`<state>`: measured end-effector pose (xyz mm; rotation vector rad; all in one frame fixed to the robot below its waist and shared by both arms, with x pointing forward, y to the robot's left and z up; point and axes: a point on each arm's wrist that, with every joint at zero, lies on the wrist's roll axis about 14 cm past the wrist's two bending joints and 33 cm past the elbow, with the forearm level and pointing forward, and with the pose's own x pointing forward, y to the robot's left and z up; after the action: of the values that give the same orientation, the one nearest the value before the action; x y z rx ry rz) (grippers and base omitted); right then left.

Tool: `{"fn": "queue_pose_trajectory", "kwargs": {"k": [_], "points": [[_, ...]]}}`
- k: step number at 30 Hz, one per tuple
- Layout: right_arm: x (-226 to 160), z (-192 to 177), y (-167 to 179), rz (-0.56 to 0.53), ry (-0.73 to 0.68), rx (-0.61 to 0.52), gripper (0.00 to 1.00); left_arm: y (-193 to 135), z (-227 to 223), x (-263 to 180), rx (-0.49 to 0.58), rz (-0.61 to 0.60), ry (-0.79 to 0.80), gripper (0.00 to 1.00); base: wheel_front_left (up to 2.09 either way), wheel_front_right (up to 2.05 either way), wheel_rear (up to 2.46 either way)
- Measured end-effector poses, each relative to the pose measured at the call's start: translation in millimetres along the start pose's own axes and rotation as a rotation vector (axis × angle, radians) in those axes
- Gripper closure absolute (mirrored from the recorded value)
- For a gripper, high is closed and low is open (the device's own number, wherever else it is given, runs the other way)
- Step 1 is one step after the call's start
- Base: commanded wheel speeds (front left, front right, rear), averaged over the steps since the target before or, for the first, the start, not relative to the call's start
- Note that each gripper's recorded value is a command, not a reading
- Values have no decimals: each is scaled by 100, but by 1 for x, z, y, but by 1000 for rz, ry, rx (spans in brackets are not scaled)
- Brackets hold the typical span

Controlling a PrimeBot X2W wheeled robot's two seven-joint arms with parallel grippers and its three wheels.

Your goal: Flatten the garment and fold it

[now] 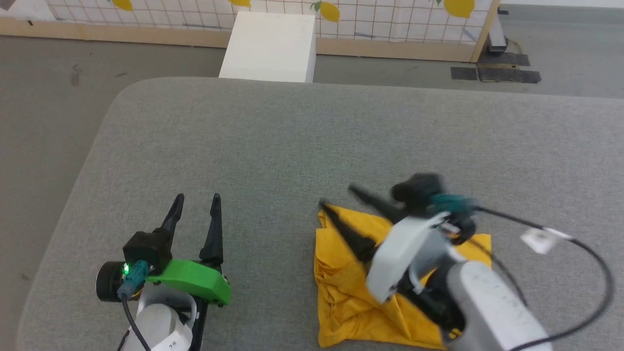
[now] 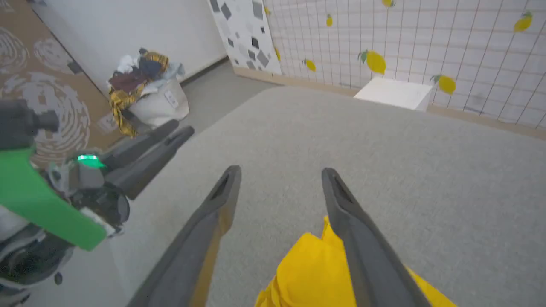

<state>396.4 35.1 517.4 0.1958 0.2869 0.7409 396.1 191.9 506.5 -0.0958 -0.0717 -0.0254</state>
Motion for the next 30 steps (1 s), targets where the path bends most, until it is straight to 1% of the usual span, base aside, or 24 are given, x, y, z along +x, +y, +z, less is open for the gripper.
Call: {"fn": "queue_pose_trajectory", "kwargs": {"k": [3, 5, 8, 10, 12, 14, 17, 20, 24, 27, 30], "points": [[-21, 63, -22, -69, -289, 13, 0, -3, 4, 1, 0, -9, -13, 0, 0, 0, 0], [-44, 84, -46, -153, -417, 27, 0, -6, 7, 2, -2, -16, -21, 0, 0, 0, 0], [-85, 83, -87, -310, -517, 79, 0, -9, 9, 3, -4, -25, -29, 0, 0, 0, 0], [-114, 67, -117, -422, -548, 159, 0, -11, 10, 3, -5, -30, -33, 0, 0, 0, 0], [-134, 42, -138, -516, -512, 204, 0, -13, 10, 4, -7, -35, -34, 0, 0, 0, 0], [-150, 11, -157, -600, -461, 280, 0, -15, 10, 5, -8, -41, -35, 0, 0, 0, 0], [-159, -33, -168, -660, -357, 401, 0, -17, 10, 6, -10, -44, -34, 0, 0, 0, 0], [-158, -69, -170, -678, -255, 507, 0, -17, 9, 6, -11, -46, -32, 0, 0, 0, 0], [-152, -106, -164, -671, -116, 606, 0, -16, 8, 6, -11, -43, -28, 0, 0, 0, 0], [-141, -125, -154, -641, -28, 659, 0, -15, 7, 4, -10, -39, -25, 0, 0, 0, 0], [-132, -133, -150, -612, 43, 673, 0, -13, 7, 2, -9, -34, -24, 0, 0, 0, 0]]}}
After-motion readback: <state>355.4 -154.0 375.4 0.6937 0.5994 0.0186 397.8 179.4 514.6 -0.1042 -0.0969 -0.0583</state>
